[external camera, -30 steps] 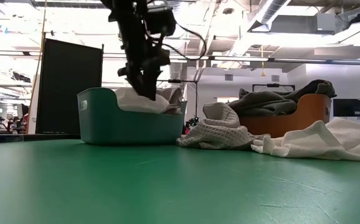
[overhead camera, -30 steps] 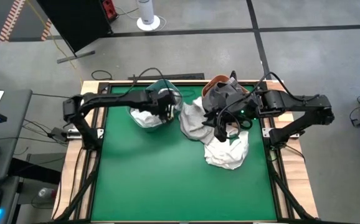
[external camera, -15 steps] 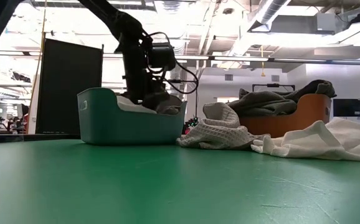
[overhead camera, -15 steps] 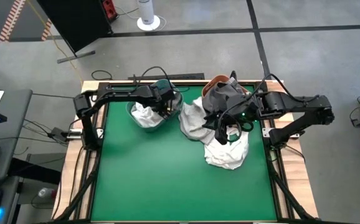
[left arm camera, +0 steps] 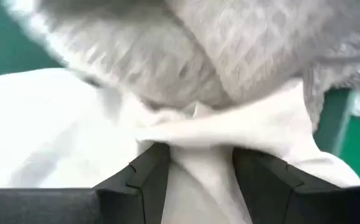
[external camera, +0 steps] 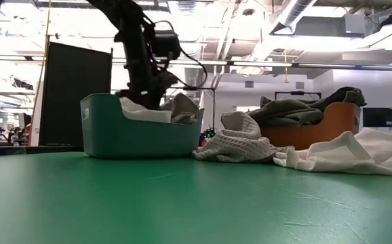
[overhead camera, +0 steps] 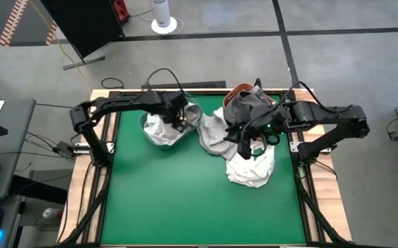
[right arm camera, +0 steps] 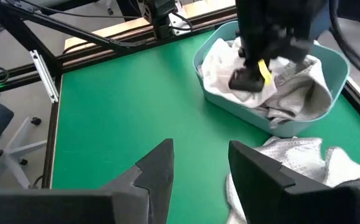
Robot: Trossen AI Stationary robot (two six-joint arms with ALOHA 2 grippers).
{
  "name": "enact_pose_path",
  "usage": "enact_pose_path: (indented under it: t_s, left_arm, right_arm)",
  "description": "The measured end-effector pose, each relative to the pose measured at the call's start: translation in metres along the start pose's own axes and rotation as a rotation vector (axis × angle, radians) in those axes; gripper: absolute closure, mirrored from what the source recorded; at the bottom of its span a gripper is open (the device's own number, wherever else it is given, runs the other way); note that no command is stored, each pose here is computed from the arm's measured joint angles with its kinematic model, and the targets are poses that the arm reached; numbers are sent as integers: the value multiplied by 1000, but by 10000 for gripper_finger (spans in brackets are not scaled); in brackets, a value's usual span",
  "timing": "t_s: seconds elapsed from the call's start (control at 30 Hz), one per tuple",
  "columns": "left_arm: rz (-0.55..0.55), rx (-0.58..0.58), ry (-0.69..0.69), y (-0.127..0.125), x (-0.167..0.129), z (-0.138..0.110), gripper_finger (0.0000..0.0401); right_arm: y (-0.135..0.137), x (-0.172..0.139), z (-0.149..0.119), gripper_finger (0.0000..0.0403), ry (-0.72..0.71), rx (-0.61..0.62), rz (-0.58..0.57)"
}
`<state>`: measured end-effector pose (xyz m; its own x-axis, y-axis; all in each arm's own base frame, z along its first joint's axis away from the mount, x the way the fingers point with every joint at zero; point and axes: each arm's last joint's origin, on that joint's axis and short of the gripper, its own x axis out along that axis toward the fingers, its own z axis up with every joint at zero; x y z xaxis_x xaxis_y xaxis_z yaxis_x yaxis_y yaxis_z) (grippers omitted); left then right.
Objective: Sort towels by color in basket
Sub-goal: Put the white towel into the blue bin, then put the gray towel into the blue bin
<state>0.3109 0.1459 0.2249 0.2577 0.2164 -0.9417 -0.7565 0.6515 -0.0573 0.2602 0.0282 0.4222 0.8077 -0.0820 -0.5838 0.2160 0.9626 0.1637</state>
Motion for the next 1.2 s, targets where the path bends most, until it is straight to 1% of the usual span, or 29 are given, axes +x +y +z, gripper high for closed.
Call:
enact_pose_path:
  t_s: [0.1, 0.27, 0.37, 0.5, 0.6, 0.67, 0.77, 0.83, 0.97, 1.07, 1.1, 1.2]
  left_arm:
    - [-41, -13, -21, 5, -20, -2, 232]
    - [-98, -20, -127, 10, -61, -6, 232]
    - [-117, -27, -184, 14, -80, -9, 232]
    - [-157, 47, -308, 16, -106, -11, 232]
    - [-193, 90, -417, 14, -122, -10, 232]
    - [-218, 97, -480, 13, -133, -10, 232]
    - [-228, 97, -508, 15, -142, -14, 232]
    - [-227, 88, -501, 16, -146, -18, 232]
    - [-237, 117, -460, 12, -152, -30, 232]
    - [-218, 158, -448, 7, -155, -38, 232]
    - [-204, 175, -446, 6, -155, -41, 232]
    - [-207, 204, -457, 4, -157, -49, 232]
  right_arm:
    - [0, 0, 0, 223, 0, -14, -1]
    - [-6, 2, 0, 223, 6, -41, -20]
    - [-10, 5, -1, 223, 24, -57, -39]
    - [-15, 13, 0, 223, 40, -74, -61]
    - [-18, 25, 1, 223, 63, -91, -82]
    - [-21, 41, -1, 223, 102, -114, -102]
    - [-26, 64, -2, 223, 153, -155, -128]
    - [-30, 82, -4, 223, 187, -178, -142]
    - [-36, 121, -14, 223, 295, -227, -162]
    - [-42, 148, -23, 223, 373, -238, -138]
    - [-43, 155, -25, 223, 396, -238, -124]
    - [-48, 172, -33, 223, 451, -230, -101]
